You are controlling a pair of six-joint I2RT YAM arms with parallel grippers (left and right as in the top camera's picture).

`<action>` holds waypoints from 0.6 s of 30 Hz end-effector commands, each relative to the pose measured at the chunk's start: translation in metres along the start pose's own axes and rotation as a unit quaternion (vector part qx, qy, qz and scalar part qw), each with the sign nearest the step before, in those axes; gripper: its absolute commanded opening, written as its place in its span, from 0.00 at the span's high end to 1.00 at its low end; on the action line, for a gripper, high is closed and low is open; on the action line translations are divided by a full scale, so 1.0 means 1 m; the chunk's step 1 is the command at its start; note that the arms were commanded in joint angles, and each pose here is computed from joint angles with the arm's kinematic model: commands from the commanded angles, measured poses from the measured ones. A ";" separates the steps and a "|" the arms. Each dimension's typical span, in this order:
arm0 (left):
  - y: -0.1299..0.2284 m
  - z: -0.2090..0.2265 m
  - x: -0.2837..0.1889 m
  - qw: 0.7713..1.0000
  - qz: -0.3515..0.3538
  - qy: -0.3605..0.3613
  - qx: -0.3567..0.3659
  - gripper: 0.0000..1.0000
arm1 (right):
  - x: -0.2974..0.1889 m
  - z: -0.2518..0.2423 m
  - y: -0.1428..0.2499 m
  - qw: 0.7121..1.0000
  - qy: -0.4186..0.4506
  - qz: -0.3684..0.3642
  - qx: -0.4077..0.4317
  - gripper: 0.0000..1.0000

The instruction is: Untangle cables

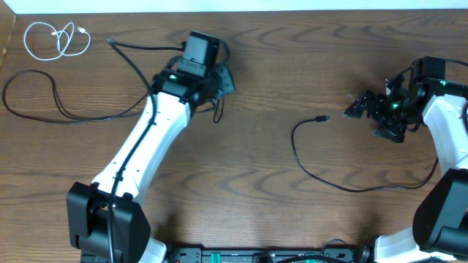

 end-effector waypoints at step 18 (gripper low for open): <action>-0.073 0.208 -0.074 0.920 -0.165 -0.301 -0.189 0.93 | -0.002 0.002 -0.001 1.000 -0.004 -0.002 -0.009 0.01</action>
Point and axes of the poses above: each gripper's point midway between its finger pads, its own x axis out along the fingers, its own z axis along the line the jaws close on, y = z × x, the point moved 1 cm from there along -x, back along the fingers, and after that the axes turned 10 degrees about x, right-handed, at the moved point
